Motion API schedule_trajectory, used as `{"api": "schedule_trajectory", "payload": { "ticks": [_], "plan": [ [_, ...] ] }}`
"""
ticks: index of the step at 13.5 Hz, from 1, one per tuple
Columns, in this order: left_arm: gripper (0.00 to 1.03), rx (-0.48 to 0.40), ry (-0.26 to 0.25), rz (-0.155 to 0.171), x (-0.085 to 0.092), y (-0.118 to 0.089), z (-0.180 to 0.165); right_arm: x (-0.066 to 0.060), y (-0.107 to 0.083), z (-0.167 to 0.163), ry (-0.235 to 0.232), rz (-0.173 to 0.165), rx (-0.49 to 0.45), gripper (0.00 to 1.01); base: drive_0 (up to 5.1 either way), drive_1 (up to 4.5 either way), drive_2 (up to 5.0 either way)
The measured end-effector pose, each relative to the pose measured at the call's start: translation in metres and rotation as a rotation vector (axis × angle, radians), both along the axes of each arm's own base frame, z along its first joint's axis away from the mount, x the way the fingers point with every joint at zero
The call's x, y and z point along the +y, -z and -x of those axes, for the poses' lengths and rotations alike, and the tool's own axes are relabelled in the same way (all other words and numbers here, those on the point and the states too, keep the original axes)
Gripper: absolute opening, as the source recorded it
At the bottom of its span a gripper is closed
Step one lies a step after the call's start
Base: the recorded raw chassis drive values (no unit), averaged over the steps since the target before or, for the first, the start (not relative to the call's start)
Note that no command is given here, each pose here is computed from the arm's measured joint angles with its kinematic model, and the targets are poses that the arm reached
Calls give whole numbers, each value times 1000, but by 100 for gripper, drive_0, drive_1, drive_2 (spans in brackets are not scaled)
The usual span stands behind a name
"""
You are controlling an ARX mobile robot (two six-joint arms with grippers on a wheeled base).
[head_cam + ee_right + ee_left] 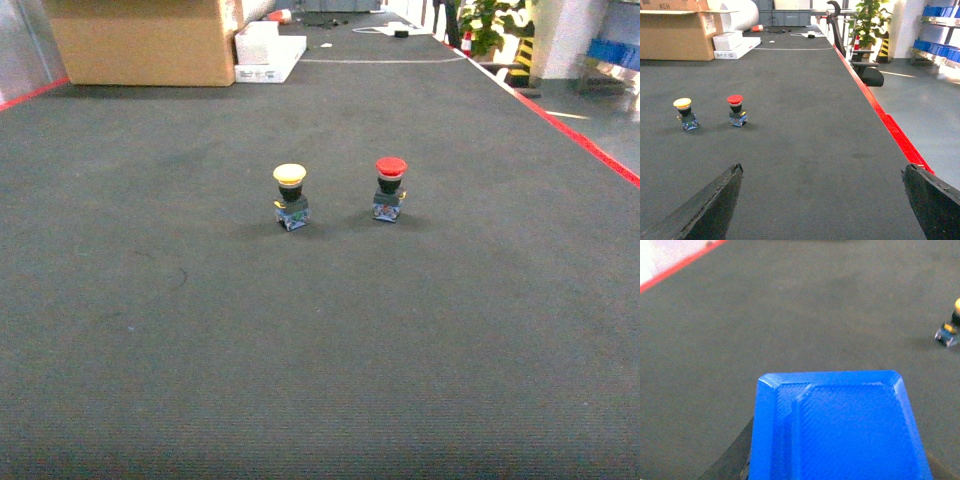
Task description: Pick blue part to blue bin on bottom shelf
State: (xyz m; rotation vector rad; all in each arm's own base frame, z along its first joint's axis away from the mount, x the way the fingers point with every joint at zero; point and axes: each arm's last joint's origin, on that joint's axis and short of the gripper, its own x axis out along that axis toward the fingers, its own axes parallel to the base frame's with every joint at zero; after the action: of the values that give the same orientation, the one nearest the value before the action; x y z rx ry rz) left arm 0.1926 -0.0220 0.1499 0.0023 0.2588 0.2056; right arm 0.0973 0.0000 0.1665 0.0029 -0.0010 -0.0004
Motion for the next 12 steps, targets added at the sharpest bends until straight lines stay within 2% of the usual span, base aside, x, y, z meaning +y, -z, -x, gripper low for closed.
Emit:
{"api": "schedule_trajectory", "payload": {
  "ticks": [2,3,6,7,12],
  "plan": [
    [43,-135,11,13,-5,-38,33,0,0,0,0,0,0,98,0,0,0],
    [43,-164,16,17,-6,-47,49,0,0,0,0,0,0,98,0,0,0],
    [43,-215,10,22,-6,-62,90,0,0,0,0,0,0,98,0,0,0],
    [43,-252,28,41,-5,-69,96,0,0,0,0,0,0,98,0,0,0],
    [43,-241,13,34,-5,-70,95,0,0,0,0,0,0,98,0,0,0]
  ]
}}
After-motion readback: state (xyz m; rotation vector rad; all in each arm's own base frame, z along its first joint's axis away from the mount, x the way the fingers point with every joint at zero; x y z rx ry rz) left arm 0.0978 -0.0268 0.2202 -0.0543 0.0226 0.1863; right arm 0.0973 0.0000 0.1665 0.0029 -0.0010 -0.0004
